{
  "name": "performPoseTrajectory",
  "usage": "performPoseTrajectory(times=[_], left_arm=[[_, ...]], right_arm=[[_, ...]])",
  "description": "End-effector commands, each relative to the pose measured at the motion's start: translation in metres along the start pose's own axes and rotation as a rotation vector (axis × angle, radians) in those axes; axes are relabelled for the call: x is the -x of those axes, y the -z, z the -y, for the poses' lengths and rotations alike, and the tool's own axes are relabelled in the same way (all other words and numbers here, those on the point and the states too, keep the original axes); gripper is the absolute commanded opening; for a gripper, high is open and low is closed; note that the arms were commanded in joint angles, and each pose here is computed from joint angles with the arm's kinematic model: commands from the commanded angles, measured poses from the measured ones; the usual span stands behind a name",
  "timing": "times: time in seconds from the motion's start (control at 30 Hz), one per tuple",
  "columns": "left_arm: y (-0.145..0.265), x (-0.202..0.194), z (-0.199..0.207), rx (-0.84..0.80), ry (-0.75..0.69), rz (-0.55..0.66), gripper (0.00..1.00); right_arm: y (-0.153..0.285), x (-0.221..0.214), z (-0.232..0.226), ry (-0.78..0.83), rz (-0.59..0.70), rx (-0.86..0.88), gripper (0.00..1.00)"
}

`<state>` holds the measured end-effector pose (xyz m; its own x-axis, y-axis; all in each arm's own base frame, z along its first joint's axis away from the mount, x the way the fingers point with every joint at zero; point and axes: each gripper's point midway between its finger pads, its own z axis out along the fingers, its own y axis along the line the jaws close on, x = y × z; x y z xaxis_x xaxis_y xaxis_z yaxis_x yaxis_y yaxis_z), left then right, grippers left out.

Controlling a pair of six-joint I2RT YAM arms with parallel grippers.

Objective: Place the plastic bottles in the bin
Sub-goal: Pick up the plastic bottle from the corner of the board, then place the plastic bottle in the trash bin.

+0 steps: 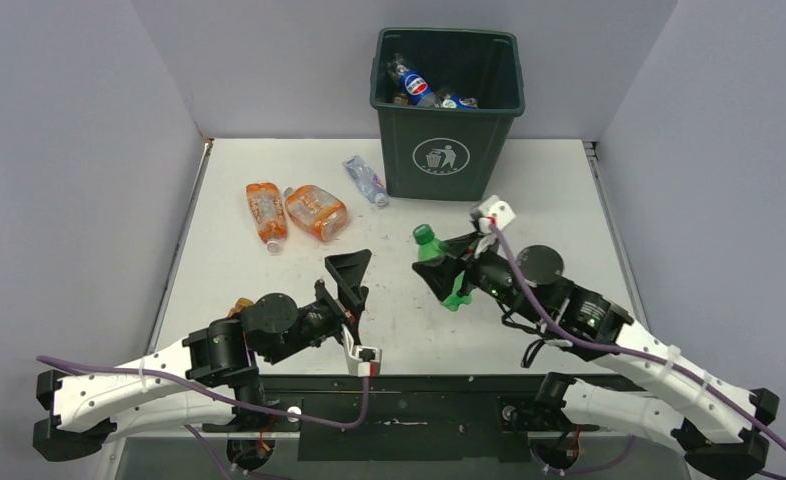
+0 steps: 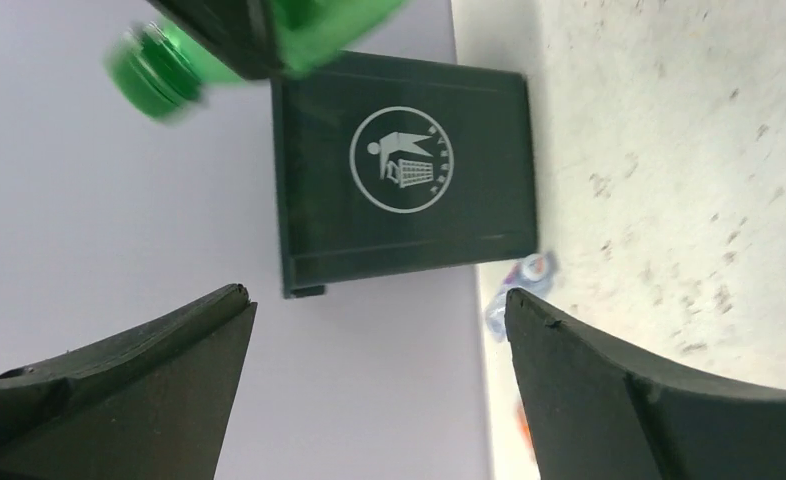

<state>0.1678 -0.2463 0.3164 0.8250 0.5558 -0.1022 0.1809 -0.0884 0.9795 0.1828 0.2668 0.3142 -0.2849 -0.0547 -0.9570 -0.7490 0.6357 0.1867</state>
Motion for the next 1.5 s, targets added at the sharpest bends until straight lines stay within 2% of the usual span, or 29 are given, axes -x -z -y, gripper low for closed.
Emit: performPoseTrajectory(times=[0.0,0.1,0.2,0.3,0.4,0.57,0.67,0.8,0.93,1.03,1.1,1.3,1.47], left_arm=[[0.008,0.006,-0.028,0.191,0.400,0.052,0.96],[0.021,0.022,-0.073,0.341,0.832,0.200,0.96],[0.025,0.040,-0.093,0.378,1.184,0.351,0.96],[0.018,0.059,-0.098,0.346,1.401,0.478,0.96],[0.005,0.076,-0.096,0.253,1.523,0.557,0.96],[-0.011,0.098,-0.090,0.003,1.599,0.668,0.96],[-0.012,0.098,-0.091,-0.006,1.594,0.684,0.96],[-0.006,0.090,-0.094,0.054,1.569,0.674,0.96],[0.005,0.064,-0.105,0.185,1.506,0.575,0.96],[0.013,0.034,-0.111,0.308,1.449,0.463,0.96],[0.019,0.014,-0.113,0.377,1.436,0.400,0.96],[0.038,-0.039,-0.100,0.595,1.419,0.244,0.96],[0.040,-0.061,-0.073,0.671,1.414,0.146,0.96]], right_arm=[[0.032,0.072,0.028,-0.114,0.380,-0.149,0.41],[0.056,0.097,0.025,-0.160,0.568,-0.106,0.41],[0.065,0.107,0.016,-0.189,0.667,-0.035,0.41],[0.061,0.109,0.004,-0.206,0.699,0.041,0.42],[0.058,0.112,-0.008,-0.219,0.720,0.118,0.42],[0.059,0.114,-0.030,-0.217,0.730,0.243,0.41],[0.061,0.112,-0.033,-0.214,0.731,0.266,0.41],[0.066,0.110,-0.023,-0.204,0.742,0.212,0.41],[0.076,0.132,0.014,-0.133,0.770,-0.029,0.41],[0.087,0.174,0.049,-0.087,0.807,-0.291,0.41],[0.091,0.202,0.059,-0.057,0.838,-0.389,0.40],[0.061,0.268,0.088,0.019,0.929,-0.555,0.40],[0.022,0.307,0.169,-0.051,0.963,-0.584,0.40]])
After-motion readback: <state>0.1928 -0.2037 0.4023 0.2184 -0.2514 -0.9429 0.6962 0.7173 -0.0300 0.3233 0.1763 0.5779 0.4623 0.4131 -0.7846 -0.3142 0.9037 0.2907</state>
